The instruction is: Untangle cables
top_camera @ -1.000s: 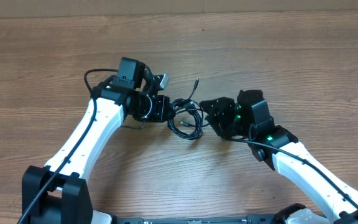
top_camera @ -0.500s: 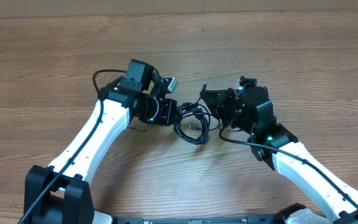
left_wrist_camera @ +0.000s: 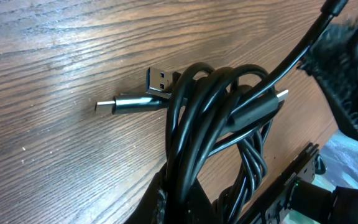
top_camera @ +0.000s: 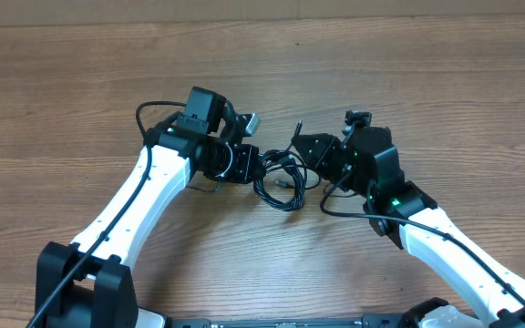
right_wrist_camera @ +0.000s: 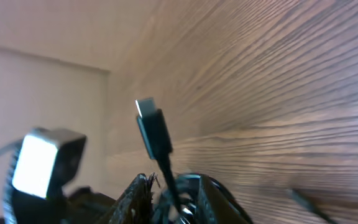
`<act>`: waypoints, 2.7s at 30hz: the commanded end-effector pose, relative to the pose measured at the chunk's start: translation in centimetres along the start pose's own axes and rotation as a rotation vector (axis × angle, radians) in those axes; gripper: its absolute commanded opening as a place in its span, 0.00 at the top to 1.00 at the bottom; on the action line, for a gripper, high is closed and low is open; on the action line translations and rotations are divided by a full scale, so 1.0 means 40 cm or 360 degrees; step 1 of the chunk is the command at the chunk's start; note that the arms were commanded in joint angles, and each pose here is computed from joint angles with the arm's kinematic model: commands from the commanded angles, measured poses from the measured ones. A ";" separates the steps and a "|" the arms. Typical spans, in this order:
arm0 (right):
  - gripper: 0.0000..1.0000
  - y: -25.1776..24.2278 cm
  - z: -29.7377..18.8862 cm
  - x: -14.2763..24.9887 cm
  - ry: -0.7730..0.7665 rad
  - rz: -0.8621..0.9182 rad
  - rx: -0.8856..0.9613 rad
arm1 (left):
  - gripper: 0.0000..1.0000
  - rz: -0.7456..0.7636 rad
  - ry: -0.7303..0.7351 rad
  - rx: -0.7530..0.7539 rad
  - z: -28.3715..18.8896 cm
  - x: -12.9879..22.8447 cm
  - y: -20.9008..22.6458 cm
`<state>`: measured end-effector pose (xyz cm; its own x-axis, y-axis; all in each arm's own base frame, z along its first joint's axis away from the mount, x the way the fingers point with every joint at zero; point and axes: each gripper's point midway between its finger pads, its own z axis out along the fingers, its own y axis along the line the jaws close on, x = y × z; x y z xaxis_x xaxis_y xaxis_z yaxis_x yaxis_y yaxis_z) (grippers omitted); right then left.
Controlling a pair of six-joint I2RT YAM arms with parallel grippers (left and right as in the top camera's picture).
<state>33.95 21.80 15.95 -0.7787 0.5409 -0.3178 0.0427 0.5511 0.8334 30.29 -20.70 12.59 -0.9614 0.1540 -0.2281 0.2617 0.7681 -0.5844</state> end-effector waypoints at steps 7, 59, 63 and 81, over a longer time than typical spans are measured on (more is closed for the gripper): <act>0.66 0.031 -0.093 0.008 -0.0007 -0.0538 0.0030 | 0.96 -0.0002 -0.0043 0.0012 -0.015 -0.021 -0.016; 0.91 -0.150 -0.045 0.182 0.0338 -0.1082 0.0574 | 0.96 -0.0285 0.0050 0.0389 -0.028 -0.010 -0.118; 0.96 -0.121 -0.032 0.225 0.0454 -0.1048 0.0412 | 0.96 -0.0229 0.0019 0.0481 -0.036 -0.027 -0.144; 0.96 0.119 -0.153 0.419 0.1067 -0.0893 -0.0601 | 0.96 -0.0266 -0.0269 -0.0141 -0.024 -0.099 0.025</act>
<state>20.01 28.34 12.91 -0.8677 -0.2310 -0.4402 -0.4922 0.5234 0.6955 32.13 -21.29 13.24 -0.9812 -0.0175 -0.1921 0.1087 0.7725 -0.6256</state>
